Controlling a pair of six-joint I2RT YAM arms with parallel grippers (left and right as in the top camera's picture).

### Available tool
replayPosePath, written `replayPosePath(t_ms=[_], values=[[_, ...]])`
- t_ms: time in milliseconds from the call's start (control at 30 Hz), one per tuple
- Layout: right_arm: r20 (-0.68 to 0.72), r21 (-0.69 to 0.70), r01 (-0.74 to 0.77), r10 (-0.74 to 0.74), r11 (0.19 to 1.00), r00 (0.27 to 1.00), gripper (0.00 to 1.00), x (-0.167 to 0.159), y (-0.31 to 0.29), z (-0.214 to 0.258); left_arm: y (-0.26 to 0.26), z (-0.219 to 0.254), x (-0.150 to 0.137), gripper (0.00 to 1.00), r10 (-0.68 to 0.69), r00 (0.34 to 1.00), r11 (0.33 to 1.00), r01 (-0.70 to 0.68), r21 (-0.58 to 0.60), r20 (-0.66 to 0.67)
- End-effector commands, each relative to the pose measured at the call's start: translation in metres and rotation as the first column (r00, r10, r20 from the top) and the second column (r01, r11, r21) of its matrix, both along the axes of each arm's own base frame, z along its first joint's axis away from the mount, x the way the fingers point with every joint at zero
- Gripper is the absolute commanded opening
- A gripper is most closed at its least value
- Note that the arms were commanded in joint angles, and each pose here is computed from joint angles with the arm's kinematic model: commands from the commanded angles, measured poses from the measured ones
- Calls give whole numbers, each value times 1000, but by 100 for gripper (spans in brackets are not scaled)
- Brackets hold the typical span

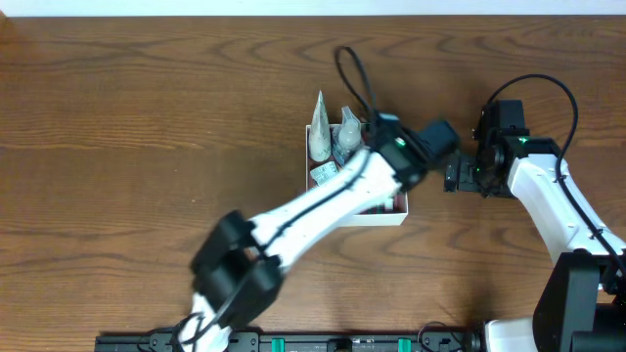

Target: Pack container

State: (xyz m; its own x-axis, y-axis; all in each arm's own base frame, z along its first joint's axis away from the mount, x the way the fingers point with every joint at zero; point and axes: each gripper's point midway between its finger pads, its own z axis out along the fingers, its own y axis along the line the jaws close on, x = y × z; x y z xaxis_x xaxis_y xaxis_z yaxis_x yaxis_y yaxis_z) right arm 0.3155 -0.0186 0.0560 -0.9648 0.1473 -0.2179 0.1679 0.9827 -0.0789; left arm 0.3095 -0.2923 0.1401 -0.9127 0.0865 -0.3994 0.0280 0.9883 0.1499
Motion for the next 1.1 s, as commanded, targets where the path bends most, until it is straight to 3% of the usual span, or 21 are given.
replayPosePath(t_ms=[0, 67, 200, 333, 500, 733, 867, 1067], values=[[8, -15, -8, 9, 1000, 1000, 99, 1, -1, 3, 54, 99, 14, 17, 80, 973, 996, -72, -47, 218], [8, -15, -8, 9, 1000, 1000, 99, 1, -1, 3, 80, 125, 11, 29, 121, 959, 992, -108, -66, 256], [8, -15, -8, 9, 1000, 1000, 99, 1, -1, 3, 131, 165, -2, 69, 195, 936, 979, -168, -113, 294], [8, -15, -8, 8, 1000, 1000, 99, 1, -1, 3, 175, 189, -25, 98, 171, 939, 985, -158, -67, 298], [8, -15, -8, 8, 1000, 1000, 99, 1, -1, 3, 212, 200, -62, 98, 170, 947, 985, -168, -28, 272], [8, -15, -8, 9, 1000, 1000, 99, 1, -1, 3, 232, 211, -87, 98, 159, 948, 987, -157, -27, 276], [8, -15, -8, 9, 1000, 1000, 99, 1, -1, 3, 231, 200, -106, 98, 131, 974, 991, -126, -42, 183], [8, -15, -8, 9, 1000, 1000, 99, 1, -1, 3, 220, 192, -113, 98, 111, 986, 991, -101, -89, 121]])
